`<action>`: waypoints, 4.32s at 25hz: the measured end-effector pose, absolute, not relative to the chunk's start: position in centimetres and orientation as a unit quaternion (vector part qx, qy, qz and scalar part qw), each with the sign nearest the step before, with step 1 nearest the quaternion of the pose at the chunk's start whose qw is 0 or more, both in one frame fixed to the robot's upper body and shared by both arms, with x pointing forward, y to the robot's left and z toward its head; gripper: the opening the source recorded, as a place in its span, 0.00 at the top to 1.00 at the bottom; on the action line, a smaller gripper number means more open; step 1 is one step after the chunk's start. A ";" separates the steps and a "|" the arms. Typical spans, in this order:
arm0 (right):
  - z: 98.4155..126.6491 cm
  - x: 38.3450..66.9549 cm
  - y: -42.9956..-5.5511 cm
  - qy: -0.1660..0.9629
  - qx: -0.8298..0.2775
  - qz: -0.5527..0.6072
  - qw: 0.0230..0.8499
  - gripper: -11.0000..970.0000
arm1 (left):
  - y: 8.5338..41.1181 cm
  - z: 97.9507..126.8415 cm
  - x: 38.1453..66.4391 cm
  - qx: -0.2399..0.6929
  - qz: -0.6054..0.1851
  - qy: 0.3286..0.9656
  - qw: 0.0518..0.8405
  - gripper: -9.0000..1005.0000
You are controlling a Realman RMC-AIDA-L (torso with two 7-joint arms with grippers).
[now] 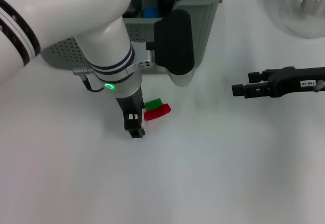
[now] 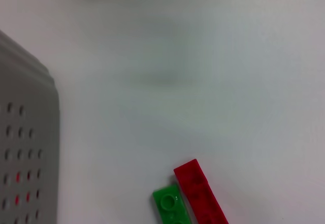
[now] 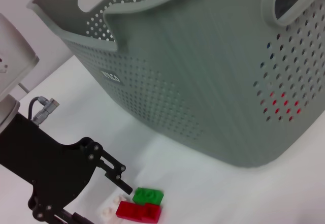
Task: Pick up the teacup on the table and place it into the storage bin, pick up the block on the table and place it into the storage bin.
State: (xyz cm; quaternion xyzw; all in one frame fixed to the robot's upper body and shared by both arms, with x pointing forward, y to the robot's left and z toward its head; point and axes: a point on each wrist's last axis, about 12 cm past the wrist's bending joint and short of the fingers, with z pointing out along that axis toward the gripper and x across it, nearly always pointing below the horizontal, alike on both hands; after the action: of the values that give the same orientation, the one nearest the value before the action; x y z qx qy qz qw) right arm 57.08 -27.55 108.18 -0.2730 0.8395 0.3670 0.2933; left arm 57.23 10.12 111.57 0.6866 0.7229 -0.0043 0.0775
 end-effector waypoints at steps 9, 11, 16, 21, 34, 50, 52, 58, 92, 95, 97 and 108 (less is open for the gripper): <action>108.2 57.1 -27.6 0.840 -0.273 0.367 0.293 0.02 | 10.0 111.4 57.4 0.689 -0.003 0.721 0.075 0.36; 108.1 57.1 -27.6 0.840 -0.273 0.367 0.293 0.02 | 9.9 111.4 57.4 0.690 -0.002 0.720 0.076 0.37; 108.1 57.0 -27.6 0.840 -0.272 0.367 0.293 0.02 | 10.0 111.3 57.4 0.690 -0.002 0.720 0.073 0.38; 108.1 57.0 -27.6 0.840 -0.272 0.367 0.293 0.02 | 9.9 111.3 57.4 0.692 -0.001 0.719 0.071 0.40; 108.3 57.1 -27.7 0.840 -0.274 0.365 0.295 0.02 | 11.6 113.8 56.9 0.648 -0.043 0.757 0.070 0.59; 109.0 57.8 -27.5 0.833 -0.292 0.360 0.302 0.02 | 24.8 123.6 58.1 0.352 -0.358 0.793 0.344 0.59; 109.0 57.8 -27.5 0.833 -0.292 0.361 0.302 0.02 | 24.7 124.2 59.5 0.335 -0.328 0.798 0.377 0.59; 109.1 57.8 -27.4 0.832 -0.291 0.361 0.304 0.02 | 23.9 124.6 64.0 0.280 -0.232 0.834 0.416 0.58; 109.4 58.4 -27.1 0.823 -0.296 0.359 0.327 0.03 | 23.2 128.2 57.2 0.403 -0.347 0.663 0.526 0.16; 109.4 58.4 -27.1 0.822 -0.292 0.360 0.330 0.03 | 23.6 127.5 54.1 0.463 -0.369 0.616 0.519 0.16; 109.3 58.4 -27.1 0.822 -0.290 0.361 0.330 0.03 | 23.5 126.4 51.9 0.512 -0.374 0.592 0.497 0.16; 109.2 58.3 -27.5 0.824 -0.276 0.362 0.338 0.03 | 20.9 118.6 50.6 0.564 -0.365 0.683 0.287 0.17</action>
State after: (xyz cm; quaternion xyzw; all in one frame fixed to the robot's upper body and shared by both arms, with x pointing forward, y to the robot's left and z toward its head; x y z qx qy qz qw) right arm 58.28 -27.52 109.24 -0.2759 0.8237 0.3623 0.3378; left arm 50.56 20.92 118.56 0.5636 0.6832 -0.3649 0.2871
